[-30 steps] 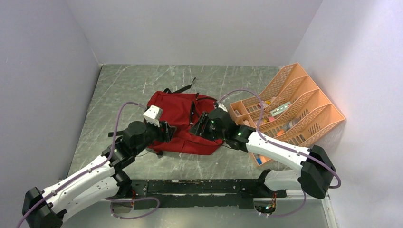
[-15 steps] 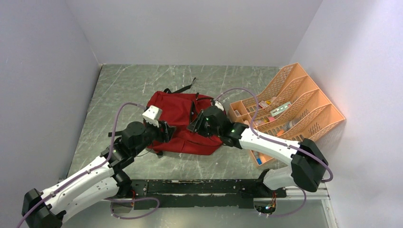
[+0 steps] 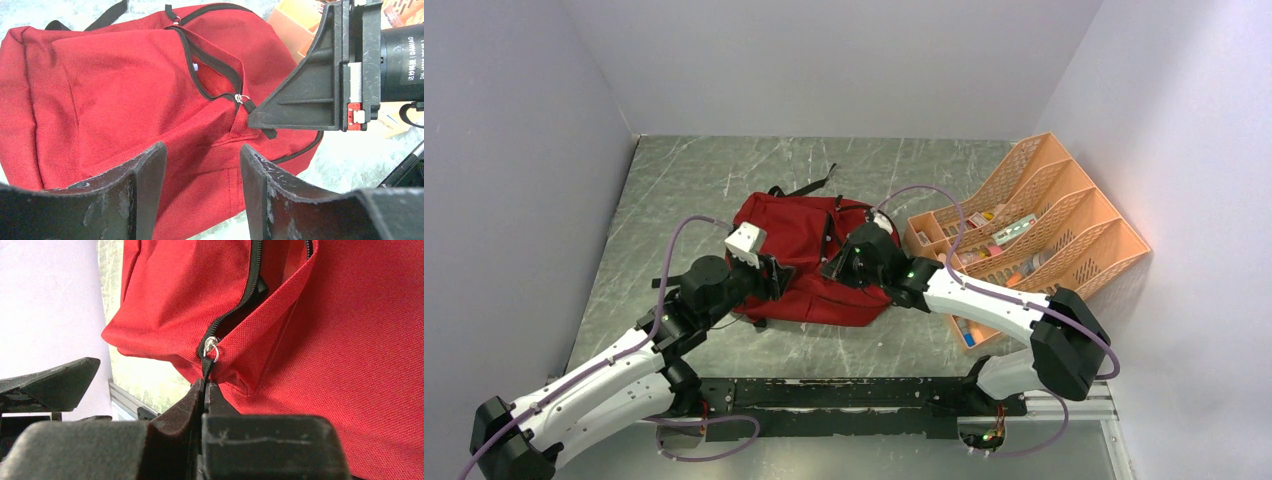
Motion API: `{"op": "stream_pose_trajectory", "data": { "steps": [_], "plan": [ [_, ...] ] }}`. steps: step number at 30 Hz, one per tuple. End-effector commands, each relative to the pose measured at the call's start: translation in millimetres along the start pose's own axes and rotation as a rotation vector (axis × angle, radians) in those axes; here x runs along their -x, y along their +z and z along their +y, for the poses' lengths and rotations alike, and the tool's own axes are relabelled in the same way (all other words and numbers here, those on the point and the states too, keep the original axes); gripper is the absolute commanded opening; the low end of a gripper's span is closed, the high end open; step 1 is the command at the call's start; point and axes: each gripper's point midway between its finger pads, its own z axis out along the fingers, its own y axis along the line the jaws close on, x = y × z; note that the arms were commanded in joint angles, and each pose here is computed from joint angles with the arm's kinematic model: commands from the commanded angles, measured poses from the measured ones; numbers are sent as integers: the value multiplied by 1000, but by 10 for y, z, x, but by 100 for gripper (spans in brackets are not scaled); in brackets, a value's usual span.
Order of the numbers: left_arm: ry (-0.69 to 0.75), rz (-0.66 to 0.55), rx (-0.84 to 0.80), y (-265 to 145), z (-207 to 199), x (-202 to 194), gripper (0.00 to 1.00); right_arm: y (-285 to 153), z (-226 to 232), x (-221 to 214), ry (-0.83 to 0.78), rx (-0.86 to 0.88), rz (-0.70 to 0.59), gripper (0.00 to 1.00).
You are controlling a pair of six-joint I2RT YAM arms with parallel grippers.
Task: Pack the student bag
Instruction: Zip the student bag at the center of the board.
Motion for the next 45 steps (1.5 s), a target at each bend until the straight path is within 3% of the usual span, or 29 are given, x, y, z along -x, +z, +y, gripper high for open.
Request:
{"op": "stream_pose_trajectory", "data": {
  "steps": [1,12,19,24,33,45],
  "plan": [
    [9,-54,-58,-6,-127,177,60,-47,139,107,4,51,-43,0],
    [40,-36,-103,-18,-190,104,60,-306,373,107,-6,155,8,0],
    [125,-48,-204,-36,-340,16,63,-239,446,583,54,228,-83,0],
    [239,-50,-243,33,-423,25,64,-99,485,790,83,262,-63,0],
    [465,-172,-165,298,-469,226,66,-97,472,748,110,302,-22,0],
    [462,-211,110,608,-354,127,68,-255,510,694,118,336,-5,0]
  ]
}}
